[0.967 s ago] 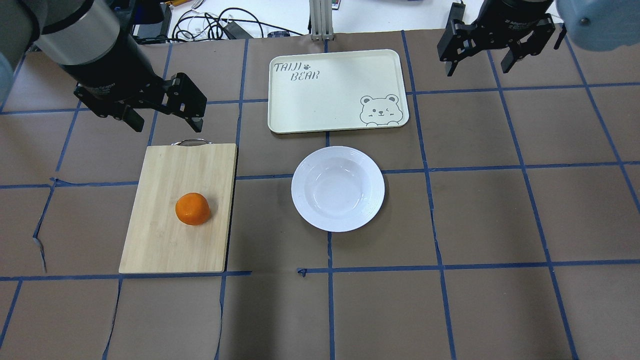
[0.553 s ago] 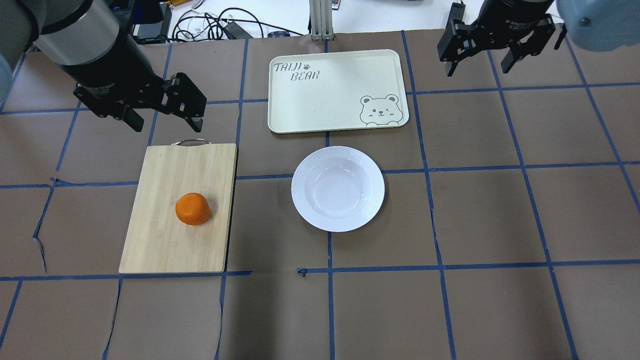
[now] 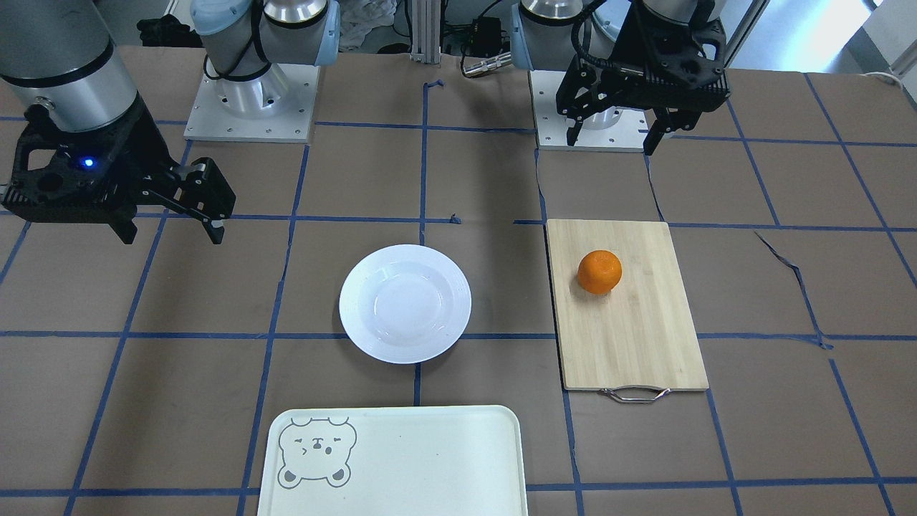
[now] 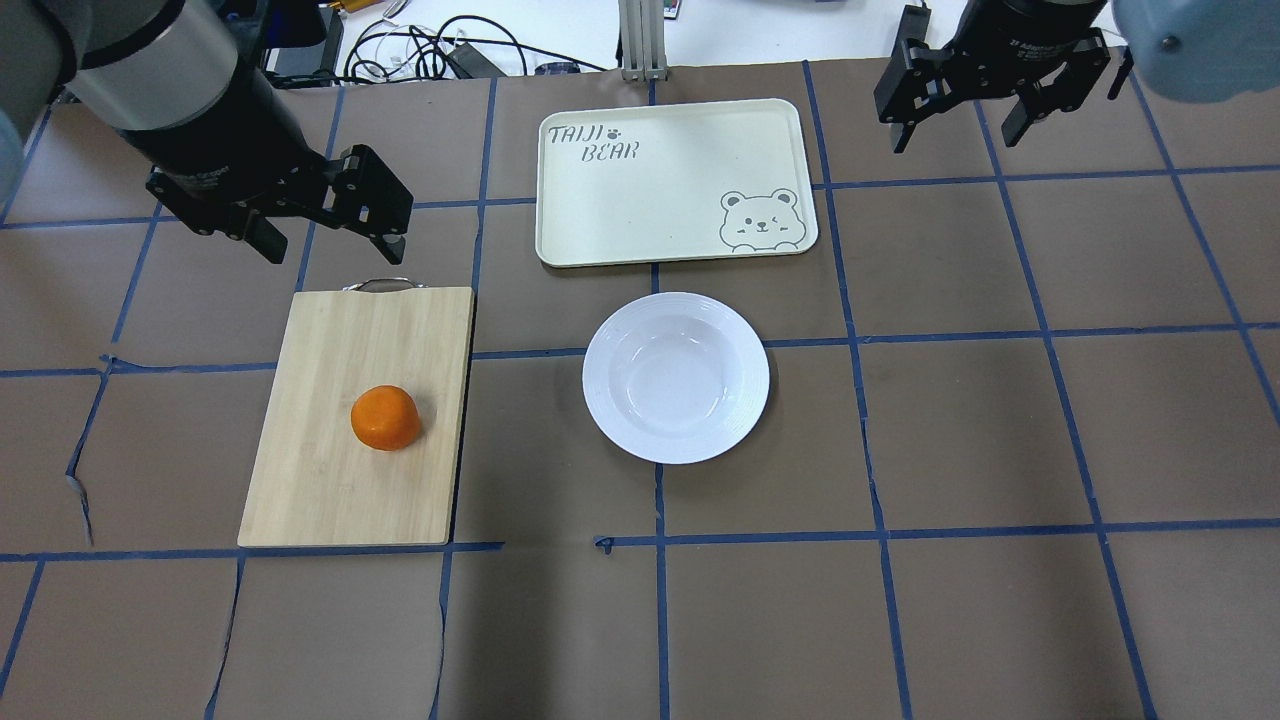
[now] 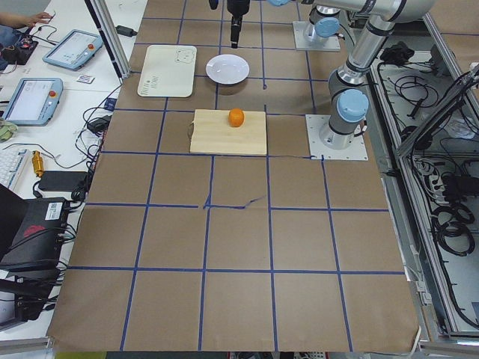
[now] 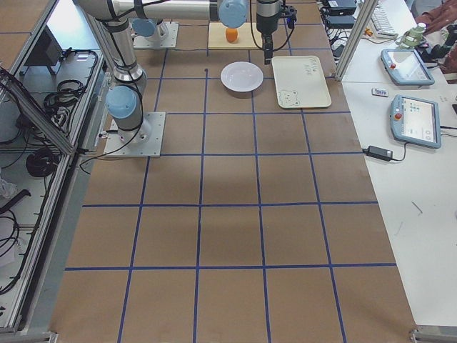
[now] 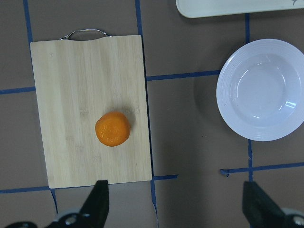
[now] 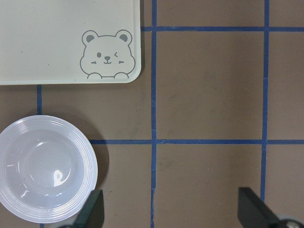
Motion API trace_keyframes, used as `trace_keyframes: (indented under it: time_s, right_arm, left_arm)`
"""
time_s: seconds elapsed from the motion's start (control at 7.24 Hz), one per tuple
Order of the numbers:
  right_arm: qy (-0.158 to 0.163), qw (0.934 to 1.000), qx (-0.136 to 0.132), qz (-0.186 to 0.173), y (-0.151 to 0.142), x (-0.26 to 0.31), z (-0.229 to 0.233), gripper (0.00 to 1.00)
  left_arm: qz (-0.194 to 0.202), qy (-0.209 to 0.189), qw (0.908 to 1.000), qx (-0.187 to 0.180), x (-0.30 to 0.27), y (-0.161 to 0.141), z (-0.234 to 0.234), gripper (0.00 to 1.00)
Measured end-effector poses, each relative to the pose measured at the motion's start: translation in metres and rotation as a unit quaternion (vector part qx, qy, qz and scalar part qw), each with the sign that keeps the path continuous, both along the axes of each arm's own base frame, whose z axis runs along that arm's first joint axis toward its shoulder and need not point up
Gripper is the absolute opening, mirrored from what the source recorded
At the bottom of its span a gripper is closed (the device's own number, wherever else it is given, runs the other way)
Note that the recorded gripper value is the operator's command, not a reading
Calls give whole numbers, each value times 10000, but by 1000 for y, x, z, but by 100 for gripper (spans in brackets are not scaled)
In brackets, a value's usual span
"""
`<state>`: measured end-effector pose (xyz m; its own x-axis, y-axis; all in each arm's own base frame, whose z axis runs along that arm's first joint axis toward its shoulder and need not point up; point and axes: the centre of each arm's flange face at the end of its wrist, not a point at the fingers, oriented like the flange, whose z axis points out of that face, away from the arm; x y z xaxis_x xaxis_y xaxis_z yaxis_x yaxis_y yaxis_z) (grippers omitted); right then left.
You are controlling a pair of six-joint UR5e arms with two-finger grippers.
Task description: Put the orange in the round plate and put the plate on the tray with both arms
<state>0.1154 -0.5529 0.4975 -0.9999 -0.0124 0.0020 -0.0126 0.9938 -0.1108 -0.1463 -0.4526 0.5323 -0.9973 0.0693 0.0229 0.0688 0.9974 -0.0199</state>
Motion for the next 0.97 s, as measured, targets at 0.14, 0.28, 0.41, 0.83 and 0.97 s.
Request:
trace_keyframes:
  time_s: [0.14,0.28,0.41,0.83,0.97]
  right_arm:
    - [0,10000,0,-3,0,0,0,100]
    - [-1,10000,-1,-7,0,0,0,100]
    - [-1,10000,-5,-17,-1,-1,0,100]
    - [-1,10000,-15,-24,-1,-1,0,100]
    - [-1,10000,-15,-22,-1,-1,0,100]
  left_arm:
    - [1,-5,10000,-4,0,0,0,100]
    - [1,-7,10000,-8,0,1,1,100]
    - [2,-7,10000,-9,0,1,1,100]
    - [2,-7,10000,-12,0,1,2,100]
    - [3,-10,10000,-14,0,2,2,100]
